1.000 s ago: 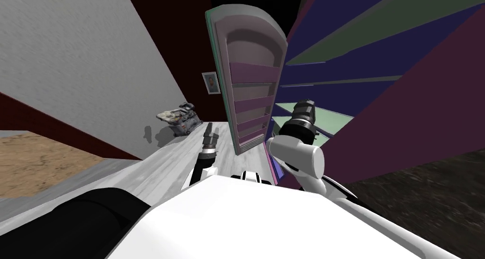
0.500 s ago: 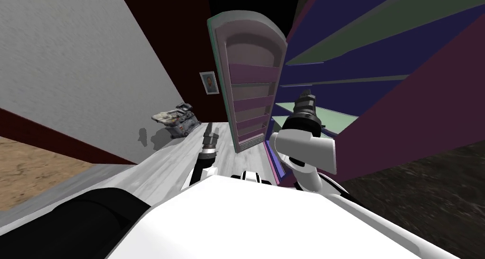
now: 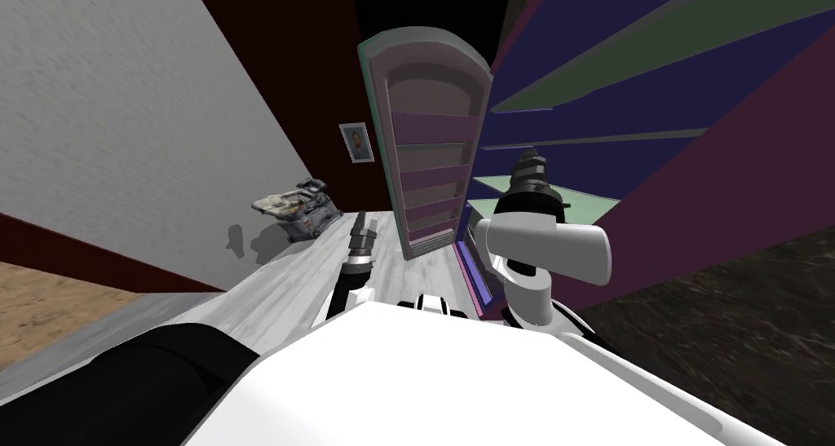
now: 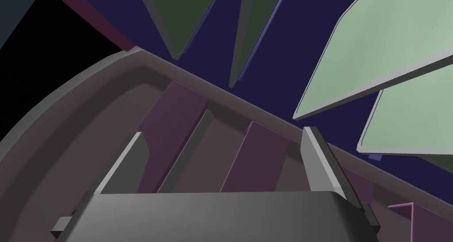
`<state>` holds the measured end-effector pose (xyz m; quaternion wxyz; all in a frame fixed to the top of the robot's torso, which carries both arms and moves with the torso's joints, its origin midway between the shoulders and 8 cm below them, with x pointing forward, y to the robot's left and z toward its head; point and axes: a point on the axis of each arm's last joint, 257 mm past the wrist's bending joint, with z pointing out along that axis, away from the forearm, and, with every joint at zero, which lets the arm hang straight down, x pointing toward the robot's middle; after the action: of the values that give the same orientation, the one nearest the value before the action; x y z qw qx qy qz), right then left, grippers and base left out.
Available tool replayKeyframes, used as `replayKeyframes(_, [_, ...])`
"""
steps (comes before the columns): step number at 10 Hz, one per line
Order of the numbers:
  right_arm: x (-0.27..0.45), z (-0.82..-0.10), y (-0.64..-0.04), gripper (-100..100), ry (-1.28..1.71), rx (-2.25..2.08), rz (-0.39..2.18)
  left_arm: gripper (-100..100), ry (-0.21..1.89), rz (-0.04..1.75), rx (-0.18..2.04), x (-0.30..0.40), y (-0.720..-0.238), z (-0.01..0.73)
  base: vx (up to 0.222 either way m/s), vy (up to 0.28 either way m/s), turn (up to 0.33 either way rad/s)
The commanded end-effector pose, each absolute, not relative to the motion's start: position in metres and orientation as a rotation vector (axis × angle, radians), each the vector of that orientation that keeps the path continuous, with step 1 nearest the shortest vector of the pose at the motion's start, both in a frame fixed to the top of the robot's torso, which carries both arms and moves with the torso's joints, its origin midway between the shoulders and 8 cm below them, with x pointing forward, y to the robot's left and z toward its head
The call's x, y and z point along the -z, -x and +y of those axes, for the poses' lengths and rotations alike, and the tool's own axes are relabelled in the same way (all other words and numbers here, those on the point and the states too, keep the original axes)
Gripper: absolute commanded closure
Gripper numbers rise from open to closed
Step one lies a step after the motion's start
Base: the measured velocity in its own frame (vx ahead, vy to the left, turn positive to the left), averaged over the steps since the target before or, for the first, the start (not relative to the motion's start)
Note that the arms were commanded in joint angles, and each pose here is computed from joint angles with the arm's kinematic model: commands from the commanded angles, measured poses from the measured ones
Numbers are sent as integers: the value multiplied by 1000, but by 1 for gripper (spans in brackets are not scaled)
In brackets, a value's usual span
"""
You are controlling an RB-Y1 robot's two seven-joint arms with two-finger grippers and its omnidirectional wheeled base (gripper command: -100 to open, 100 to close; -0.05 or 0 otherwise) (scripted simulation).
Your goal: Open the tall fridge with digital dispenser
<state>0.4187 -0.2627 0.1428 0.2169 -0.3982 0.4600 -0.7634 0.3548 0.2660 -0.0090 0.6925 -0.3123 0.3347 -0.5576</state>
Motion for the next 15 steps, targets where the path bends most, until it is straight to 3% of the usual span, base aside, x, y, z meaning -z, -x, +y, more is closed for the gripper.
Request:
replayKeyframes(1, [-149,-269,-426,-100,1128,2097,1251,0,698,748,1246,9,-355,266,11,71,-88])
replayKeyframes(15, [-176,-312,-443,-100,1114,2030,1151,0,698,748,1246,9,-355,266,2,58,-72])
